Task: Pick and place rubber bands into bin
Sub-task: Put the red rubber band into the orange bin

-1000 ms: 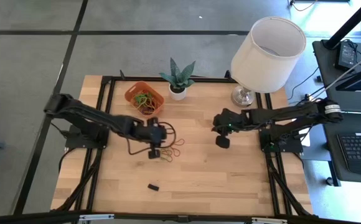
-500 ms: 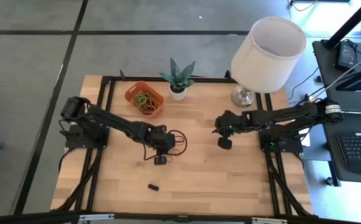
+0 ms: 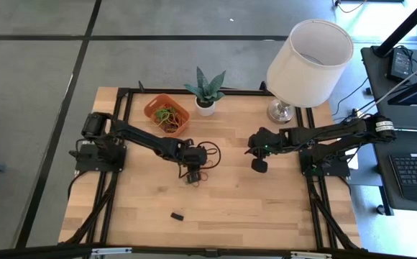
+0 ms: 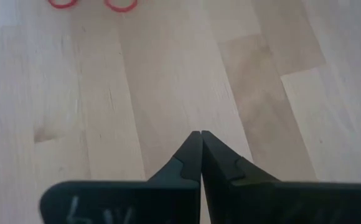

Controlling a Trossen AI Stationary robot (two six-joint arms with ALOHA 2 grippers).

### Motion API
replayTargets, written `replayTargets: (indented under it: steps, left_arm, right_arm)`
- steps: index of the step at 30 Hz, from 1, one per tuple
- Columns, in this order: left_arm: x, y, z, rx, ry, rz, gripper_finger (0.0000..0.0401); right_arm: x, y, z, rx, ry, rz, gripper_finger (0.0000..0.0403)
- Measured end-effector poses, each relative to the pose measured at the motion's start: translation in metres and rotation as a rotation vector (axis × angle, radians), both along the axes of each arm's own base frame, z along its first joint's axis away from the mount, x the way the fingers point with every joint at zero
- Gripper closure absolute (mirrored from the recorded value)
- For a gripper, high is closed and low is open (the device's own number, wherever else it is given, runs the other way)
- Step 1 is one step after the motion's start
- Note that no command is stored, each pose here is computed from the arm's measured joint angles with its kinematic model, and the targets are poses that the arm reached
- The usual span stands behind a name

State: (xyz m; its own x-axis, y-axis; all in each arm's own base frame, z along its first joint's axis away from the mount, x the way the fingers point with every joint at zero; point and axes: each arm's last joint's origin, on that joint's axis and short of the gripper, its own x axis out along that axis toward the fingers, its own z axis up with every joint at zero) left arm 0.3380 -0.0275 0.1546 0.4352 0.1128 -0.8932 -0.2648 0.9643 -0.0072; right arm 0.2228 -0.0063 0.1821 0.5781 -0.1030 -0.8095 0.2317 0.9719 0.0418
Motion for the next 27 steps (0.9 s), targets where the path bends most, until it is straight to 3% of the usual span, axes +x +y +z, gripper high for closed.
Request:
replayTargets:
  steps: [6, 11, 22, 27]
  left_arm:
    - [0.004, -0.001, -0.009, -0.001, -0.003, -0.002, 0.0254]
    - [0.011, -0.001, -0.013, -0.004, -0.045, 0.000, 0.0254]
    - [0.012, -0.001, -0.030, -0.002, 0.010, 0.015, 0.0256]
    - [0.012, -0.002, -0.037, 0.004, 0.039, 0.021, 0.0300]
  right_arm:
    - [0.000, 0.000, 0.000, 0.000, -0.005, 0.000, 0.0398]
    - [0.001, 0.000, 0.001, 0.000, -0.016, 0.000, 0.0398]
    - [0.003, 0.000, 0.002, 0.000, -0.040, -0.001, 0.0398]
    - [0.003, 0.000, 0.002, -0.001, -0.040, 0.000, 0.0398]
